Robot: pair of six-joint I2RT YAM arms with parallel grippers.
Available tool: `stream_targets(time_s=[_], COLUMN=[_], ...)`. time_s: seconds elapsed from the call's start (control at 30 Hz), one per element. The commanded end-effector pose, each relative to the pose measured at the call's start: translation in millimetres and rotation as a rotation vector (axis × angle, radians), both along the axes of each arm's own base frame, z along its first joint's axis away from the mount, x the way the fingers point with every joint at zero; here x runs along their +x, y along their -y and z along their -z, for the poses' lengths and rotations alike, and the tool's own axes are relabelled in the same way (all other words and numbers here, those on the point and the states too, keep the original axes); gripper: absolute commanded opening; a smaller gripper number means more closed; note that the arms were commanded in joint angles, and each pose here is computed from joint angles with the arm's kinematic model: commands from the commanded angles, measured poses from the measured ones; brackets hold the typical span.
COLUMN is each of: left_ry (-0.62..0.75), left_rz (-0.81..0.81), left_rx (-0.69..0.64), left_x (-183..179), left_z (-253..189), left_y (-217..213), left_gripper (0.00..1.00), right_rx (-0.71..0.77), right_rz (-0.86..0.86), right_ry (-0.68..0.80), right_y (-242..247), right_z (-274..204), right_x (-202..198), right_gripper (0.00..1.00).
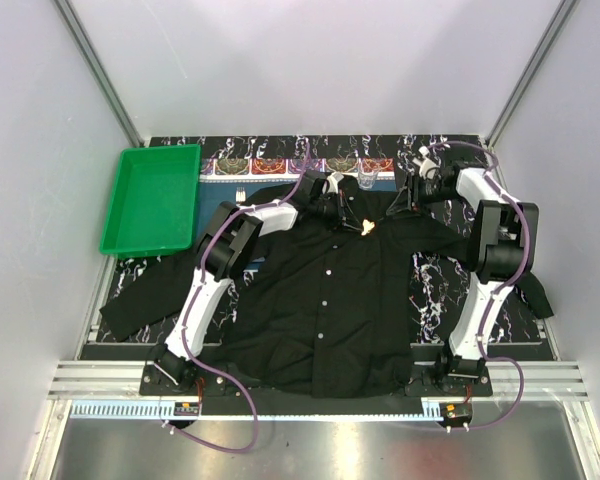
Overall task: Pin the brooch onto the clothing
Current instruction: Pin the brooch to the clothes.
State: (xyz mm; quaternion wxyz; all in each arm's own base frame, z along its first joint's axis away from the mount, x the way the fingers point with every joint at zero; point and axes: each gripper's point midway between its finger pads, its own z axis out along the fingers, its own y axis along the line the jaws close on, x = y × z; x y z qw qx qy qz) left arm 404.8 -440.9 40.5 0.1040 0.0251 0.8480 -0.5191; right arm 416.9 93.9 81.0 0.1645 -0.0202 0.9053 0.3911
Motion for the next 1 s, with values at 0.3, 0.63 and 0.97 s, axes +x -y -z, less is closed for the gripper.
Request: stream_targets(time_s=[0.3,0.63,0.97], left_ry=[0.066,0.074,0.095], left_rz=[0.038,0.042,0.050], left_rx=[-0.049,-0.057,-0.060], left_x=[5.8,4.8,5.2], left_z=[-26.8,-29.8,-33.2], left_y=[5.2,6.0,6.1], left_gripper=[0.00,0.00,0.00], right_rx=[-0.151,-0.169,-0.056], right_rz=[-0.144,-0.156,-0.213], right_ry=[0.112,0.087,0.000], right_y=[-13.8,-10.8,-36.3], right_z=[0.6,10.0,11.7], right_x=[17.8,16.5,9.5], right_gripper=[0.41,0.40,0.33])
